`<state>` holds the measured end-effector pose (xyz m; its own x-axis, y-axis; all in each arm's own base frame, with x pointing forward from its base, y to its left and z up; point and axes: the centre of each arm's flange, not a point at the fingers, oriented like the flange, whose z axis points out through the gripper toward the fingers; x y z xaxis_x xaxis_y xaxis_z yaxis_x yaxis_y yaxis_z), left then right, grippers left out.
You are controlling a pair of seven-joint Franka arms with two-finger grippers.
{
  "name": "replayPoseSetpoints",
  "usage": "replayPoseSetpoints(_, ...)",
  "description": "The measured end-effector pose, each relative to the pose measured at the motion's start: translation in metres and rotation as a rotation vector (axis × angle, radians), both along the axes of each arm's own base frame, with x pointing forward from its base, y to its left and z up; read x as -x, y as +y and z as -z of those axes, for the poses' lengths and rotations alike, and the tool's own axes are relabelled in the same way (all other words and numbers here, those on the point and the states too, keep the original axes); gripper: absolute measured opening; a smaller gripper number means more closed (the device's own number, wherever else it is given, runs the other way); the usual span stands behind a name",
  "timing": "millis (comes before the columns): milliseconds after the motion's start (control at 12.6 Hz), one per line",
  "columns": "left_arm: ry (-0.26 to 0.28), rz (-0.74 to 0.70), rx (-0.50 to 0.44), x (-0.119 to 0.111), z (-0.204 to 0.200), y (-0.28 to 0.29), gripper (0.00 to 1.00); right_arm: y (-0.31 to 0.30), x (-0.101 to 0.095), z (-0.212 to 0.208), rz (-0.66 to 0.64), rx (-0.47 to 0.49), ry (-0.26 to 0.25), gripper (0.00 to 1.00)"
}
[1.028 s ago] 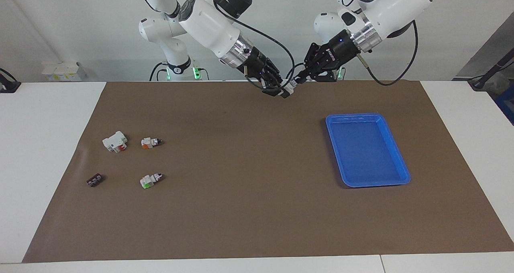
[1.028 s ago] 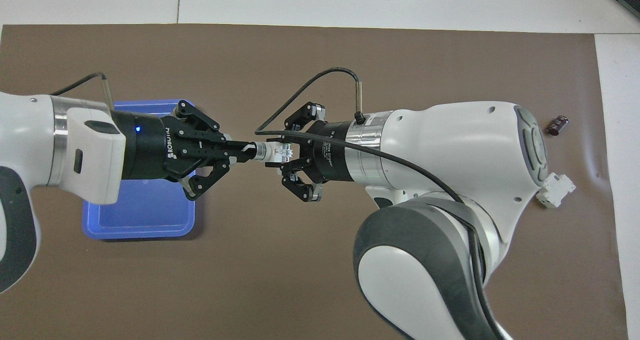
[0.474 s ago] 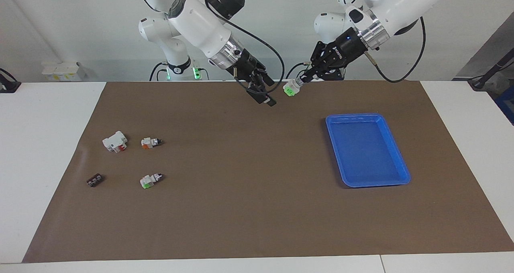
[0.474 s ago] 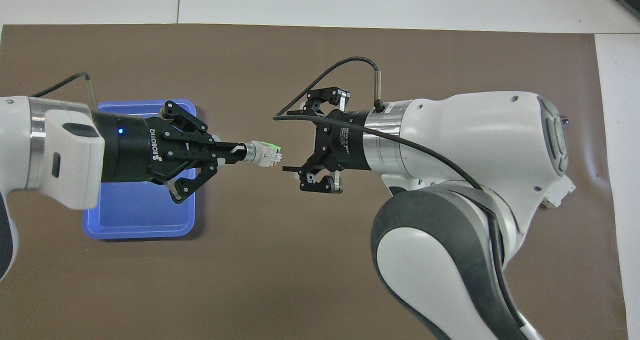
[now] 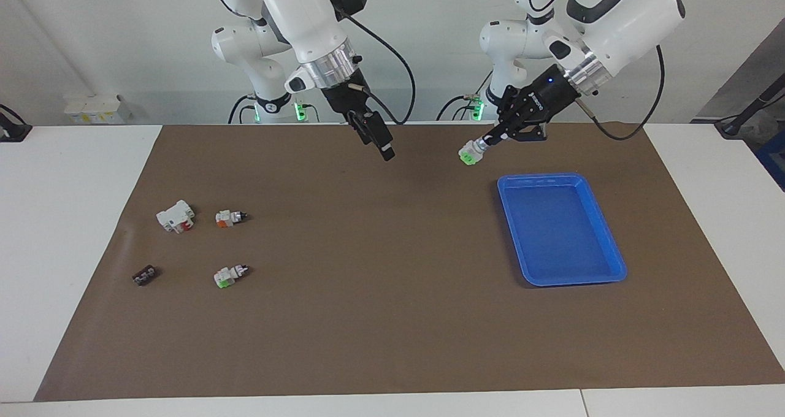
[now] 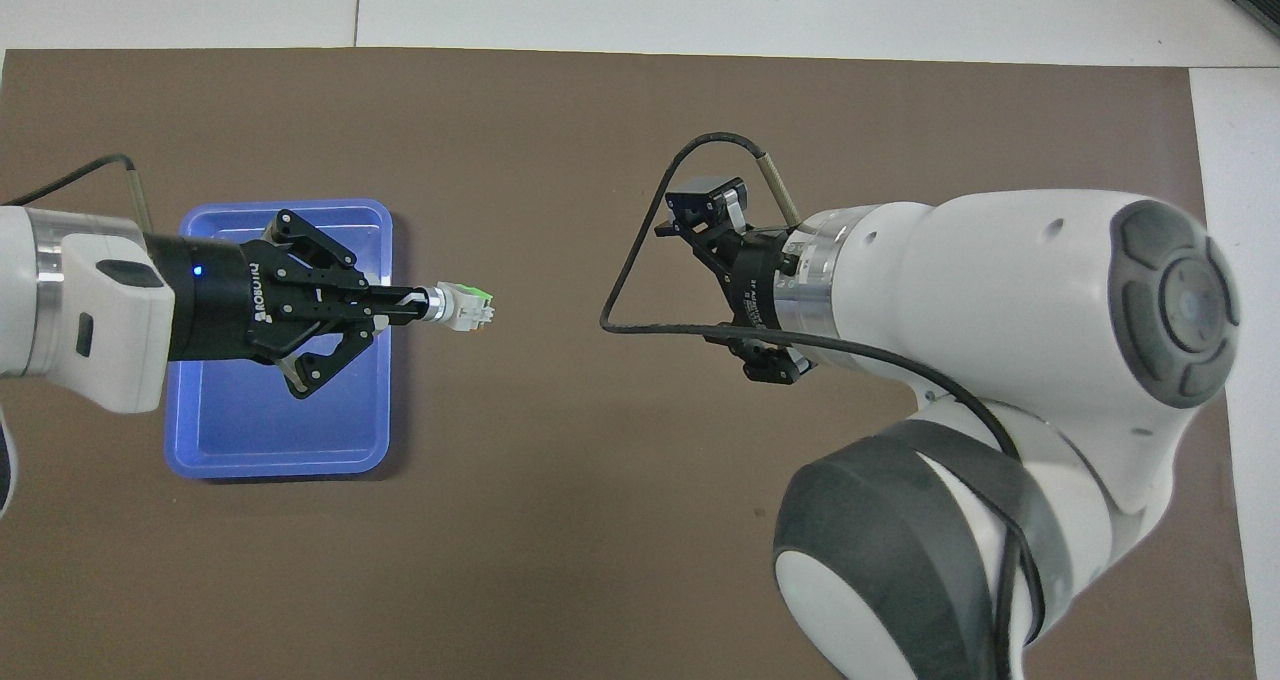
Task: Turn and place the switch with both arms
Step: 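Lower the switch into the blue tray with the left gripper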
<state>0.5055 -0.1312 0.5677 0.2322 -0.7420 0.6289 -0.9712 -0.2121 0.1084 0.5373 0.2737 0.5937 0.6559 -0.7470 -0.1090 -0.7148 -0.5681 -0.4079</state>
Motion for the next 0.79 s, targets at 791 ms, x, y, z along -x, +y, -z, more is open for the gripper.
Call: replayPoseSetpoints(791,-0.003,0.104,-0.022,-0.010,0.149,0.134,0.11,-0.239,-0.005,-0.009,-0.435,0.304,0.087,1.00)
